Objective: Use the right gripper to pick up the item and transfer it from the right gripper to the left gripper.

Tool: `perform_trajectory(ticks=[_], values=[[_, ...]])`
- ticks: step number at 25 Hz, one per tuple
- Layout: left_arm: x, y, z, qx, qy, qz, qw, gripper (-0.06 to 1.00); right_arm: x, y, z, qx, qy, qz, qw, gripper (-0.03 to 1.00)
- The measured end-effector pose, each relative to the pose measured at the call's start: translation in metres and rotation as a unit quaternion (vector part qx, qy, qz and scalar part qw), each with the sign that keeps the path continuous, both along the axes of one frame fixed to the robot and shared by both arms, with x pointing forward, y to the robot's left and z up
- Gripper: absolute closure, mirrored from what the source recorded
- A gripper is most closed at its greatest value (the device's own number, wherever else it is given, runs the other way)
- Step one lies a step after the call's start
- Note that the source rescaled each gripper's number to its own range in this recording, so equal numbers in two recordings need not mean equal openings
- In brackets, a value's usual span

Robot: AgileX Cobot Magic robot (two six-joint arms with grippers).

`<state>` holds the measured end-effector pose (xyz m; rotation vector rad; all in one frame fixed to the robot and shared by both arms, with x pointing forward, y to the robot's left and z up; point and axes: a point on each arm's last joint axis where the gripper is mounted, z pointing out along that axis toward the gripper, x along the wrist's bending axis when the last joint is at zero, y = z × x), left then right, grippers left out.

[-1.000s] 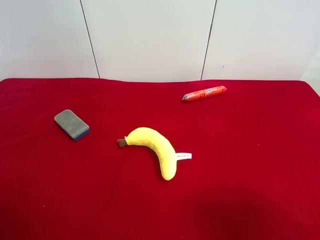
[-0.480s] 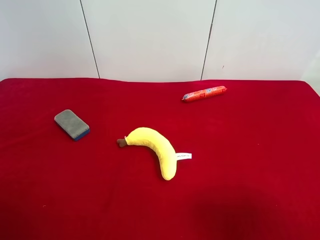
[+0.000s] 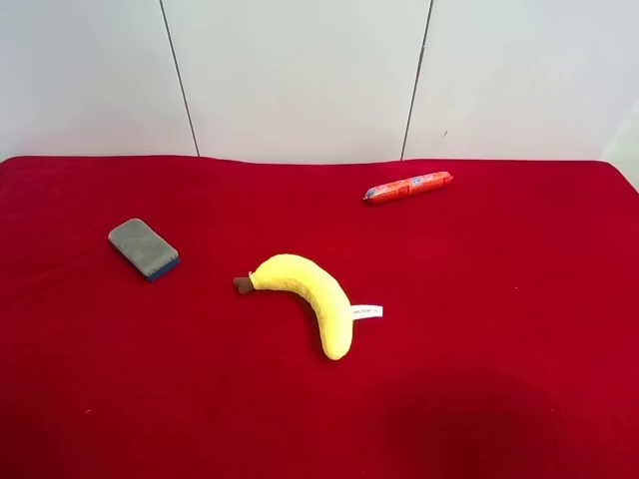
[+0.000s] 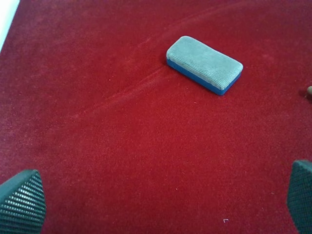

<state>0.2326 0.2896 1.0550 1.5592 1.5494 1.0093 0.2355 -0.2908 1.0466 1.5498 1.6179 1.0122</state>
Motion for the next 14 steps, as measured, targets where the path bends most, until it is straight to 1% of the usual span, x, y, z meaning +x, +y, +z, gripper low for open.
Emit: perform_trajectory(ticks=[14], values=[[0.0001, 0.0, 0.0001, 0.0, -0.001, 0.001, 1.0, -0.06, 0.0, 0.0, 0.0, 0.0, 0.0, 0.0, 1.0, -0.03]])
